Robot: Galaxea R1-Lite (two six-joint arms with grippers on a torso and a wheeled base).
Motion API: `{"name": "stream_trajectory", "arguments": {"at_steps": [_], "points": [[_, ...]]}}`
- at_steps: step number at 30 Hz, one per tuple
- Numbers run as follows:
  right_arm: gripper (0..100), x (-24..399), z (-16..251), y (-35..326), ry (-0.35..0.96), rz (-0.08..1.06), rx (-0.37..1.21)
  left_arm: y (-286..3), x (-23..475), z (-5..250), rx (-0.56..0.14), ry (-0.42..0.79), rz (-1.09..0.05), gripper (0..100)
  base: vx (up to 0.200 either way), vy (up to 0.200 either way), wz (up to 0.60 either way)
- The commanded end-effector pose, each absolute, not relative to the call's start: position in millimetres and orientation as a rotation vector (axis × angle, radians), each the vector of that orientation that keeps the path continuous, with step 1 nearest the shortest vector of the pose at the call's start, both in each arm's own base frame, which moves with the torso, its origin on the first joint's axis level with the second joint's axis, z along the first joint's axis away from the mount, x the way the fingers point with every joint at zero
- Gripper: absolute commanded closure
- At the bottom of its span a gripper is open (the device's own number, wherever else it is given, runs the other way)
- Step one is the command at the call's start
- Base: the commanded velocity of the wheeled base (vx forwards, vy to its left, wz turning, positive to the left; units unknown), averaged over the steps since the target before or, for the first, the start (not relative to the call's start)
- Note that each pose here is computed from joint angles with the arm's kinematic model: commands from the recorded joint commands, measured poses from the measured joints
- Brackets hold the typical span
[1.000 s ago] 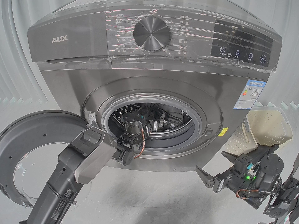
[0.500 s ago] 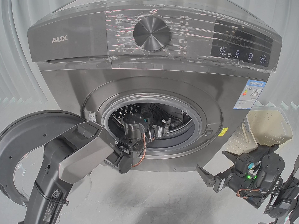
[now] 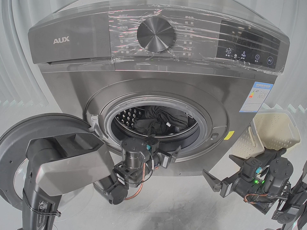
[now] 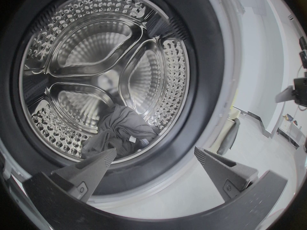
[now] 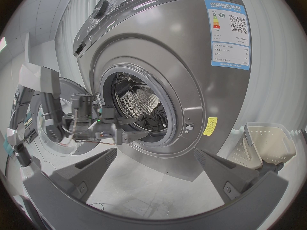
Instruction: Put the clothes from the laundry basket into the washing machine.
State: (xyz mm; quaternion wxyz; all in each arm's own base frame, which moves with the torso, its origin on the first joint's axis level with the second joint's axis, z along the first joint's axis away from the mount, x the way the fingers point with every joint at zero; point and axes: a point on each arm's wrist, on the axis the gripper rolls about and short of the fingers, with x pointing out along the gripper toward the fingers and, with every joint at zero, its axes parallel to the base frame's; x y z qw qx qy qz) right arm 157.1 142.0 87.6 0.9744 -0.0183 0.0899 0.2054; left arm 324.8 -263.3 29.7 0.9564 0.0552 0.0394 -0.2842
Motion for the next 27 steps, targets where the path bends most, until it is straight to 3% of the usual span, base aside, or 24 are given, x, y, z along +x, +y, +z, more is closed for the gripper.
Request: {"name": "stream_trajectory", "arguments": {"at_steps": [1, 7, 10, 16, 17, 24, 27], "points": [[0, 154, 90, 136, 0.175, 0.404, -0.032, -243, 276, 71, 0.089, 0.032, -0.609, 0, 0.0, 0.0, 0.0], [0, 157, 96, 126, 0.155, 0.359, -0.013, -218, 244, 107, 0.034, -0.027, -0.607, 0, 0.0, 0.0, 0.0], [0, 152, 100, 115, 0.142, 0.329, -0.007, -192, 207, 127, -0.045, -0.026, -0.622, 0, 0.0, 0.0, 0.0], [0, 152, 115, 100, 0.072, 0.26, 0.027, -164, 163, 135, -0.107, -0.004, -0.63, 0, 0.0, 0.0, 0.0], [0, 153, 118, 93, 0.051, 0.223, 0.022, -154, 154, 144, -0.162, -0.03, -0.628, 0, 0.0, 0.0, 0.0], [0, 151, 135, 66, -0.033, 0.054, 0.03, -122, 133, 147, -0.181, -0.047, -0.511, 0, 0.0, 0.0, 0.0], [0, 137, 136, 60, 0.017, 0.025, -0.005, -109, 121, 146, -0.178, -0.049, -0.5, 0, 0.0, 0.0, 0.0]]}}
